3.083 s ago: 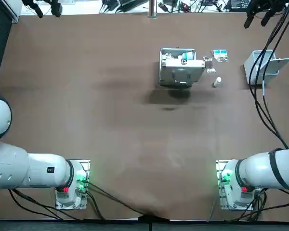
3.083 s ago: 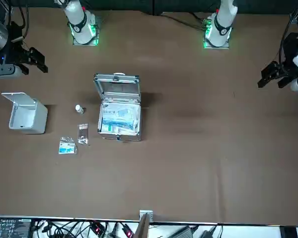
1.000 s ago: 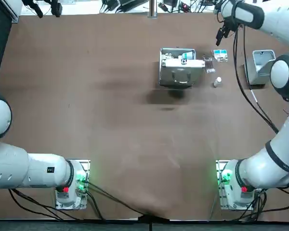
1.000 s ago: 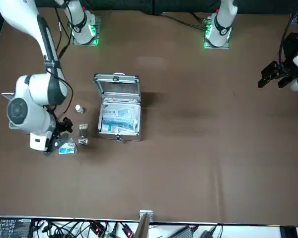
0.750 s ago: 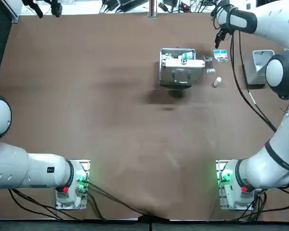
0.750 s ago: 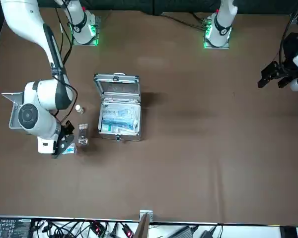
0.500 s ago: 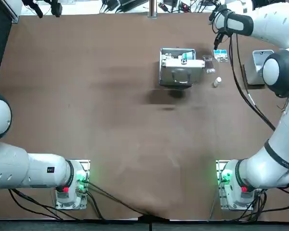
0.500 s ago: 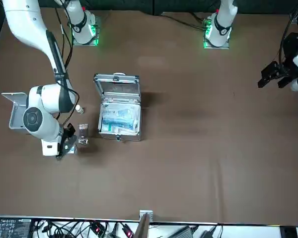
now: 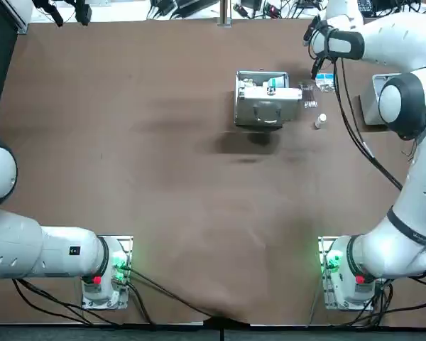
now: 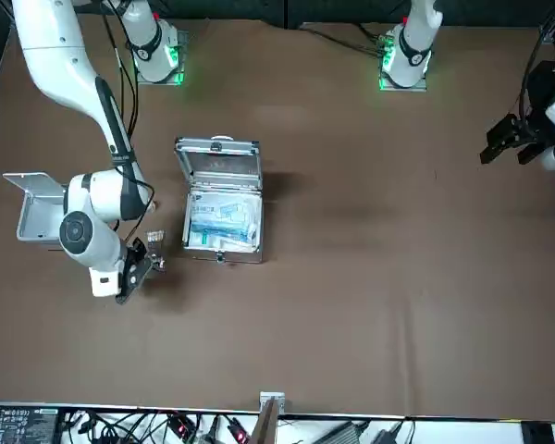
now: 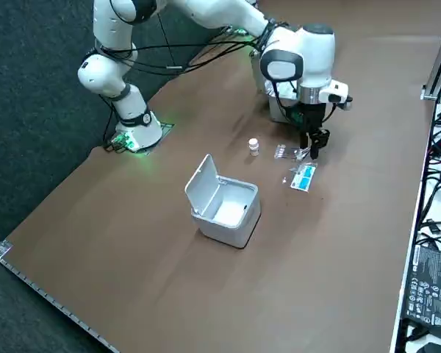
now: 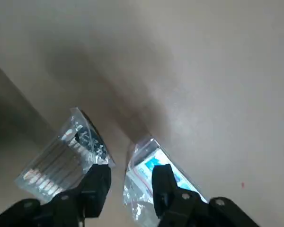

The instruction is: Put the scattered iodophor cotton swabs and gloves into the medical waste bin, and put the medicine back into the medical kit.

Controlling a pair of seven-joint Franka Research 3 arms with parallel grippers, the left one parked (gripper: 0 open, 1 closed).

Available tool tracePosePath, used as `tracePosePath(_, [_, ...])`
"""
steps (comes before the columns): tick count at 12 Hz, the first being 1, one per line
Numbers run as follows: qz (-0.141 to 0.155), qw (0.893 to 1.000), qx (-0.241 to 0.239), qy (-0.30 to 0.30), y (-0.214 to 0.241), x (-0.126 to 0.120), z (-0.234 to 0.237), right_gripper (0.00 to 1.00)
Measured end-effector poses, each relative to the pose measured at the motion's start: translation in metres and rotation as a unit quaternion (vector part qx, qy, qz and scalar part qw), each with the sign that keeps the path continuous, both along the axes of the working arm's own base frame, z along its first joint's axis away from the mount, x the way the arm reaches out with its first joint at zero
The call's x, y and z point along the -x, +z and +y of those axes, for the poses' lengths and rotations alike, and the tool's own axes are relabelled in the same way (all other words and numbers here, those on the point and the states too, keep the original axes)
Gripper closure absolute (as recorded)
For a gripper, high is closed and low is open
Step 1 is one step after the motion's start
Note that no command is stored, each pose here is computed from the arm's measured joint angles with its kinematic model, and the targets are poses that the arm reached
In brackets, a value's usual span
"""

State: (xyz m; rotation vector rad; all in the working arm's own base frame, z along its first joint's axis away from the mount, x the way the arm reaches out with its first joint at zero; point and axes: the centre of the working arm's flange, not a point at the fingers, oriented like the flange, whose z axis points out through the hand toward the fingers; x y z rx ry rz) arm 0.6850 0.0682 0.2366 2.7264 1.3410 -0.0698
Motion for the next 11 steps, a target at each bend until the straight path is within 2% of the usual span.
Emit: tracePosePath(11, [0.017, 1.000, 0.003, 0.005, -0.027, 0.002, -0.005, 0.46])
